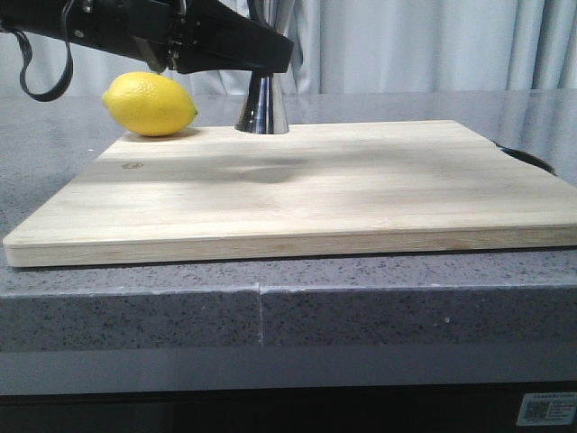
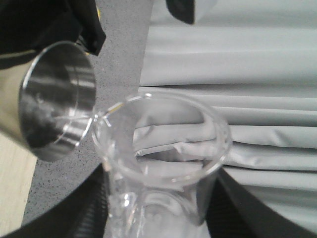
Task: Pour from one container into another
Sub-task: 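Pour liquid from the beaker into the jigger held by left gripper, then tilt the beaker upright with the right gripper and move it away, then lower the empty beaker onto the board's far corner with the right gripper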
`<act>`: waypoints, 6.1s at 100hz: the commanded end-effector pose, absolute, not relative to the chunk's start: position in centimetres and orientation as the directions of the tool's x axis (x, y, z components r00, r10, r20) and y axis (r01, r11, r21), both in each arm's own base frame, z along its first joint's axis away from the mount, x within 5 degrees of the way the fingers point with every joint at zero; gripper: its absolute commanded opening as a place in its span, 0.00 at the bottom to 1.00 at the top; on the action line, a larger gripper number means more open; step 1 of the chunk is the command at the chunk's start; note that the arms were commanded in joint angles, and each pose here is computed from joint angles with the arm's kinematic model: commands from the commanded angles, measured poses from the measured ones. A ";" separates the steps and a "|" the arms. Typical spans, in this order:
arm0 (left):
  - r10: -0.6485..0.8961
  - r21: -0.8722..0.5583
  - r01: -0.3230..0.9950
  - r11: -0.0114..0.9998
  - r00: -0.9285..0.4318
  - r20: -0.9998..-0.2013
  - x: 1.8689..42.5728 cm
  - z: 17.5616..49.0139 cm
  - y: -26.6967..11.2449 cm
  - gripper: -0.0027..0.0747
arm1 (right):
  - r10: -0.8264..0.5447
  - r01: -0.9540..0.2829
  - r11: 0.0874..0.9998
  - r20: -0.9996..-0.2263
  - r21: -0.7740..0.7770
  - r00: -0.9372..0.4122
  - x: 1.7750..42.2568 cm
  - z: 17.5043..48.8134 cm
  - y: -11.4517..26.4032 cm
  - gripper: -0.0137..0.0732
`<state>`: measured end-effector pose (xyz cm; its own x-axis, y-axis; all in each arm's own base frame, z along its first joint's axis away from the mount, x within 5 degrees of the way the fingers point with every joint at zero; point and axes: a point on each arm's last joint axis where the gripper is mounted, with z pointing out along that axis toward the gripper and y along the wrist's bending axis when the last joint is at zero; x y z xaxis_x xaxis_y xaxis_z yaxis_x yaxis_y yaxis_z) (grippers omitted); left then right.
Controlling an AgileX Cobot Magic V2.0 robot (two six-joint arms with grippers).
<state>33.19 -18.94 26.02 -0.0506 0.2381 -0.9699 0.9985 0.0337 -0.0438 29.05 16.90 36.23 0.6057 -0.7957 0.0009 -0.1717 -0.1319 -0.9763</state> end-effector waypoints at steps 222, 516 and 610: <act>0.086 -0.008 0.994 -0.111 0.001 -0.996 31.2 30.0 -19.2 0.18 | -0.739 -0.361 0.271 -0.433 -0.892 0.517 28.4 38.8 16.7 0.48; 0.086 -0.006 0.994 -0.109 0.004 -0.996 31.3 30.0 -19.1 0.18 | -0.129 -0.661 0.748 -0.990 -0.062 -0.053 36.3 21.2 3.0 0.35; 0.086 -0.006 0.994 -0.109 0.004 -0.996 31.3 30.0 -19.1 0.18 | -0.151 -0.647 0.759 -0.986 -0.072 -0.067 36.4 20.9 2.8 0.42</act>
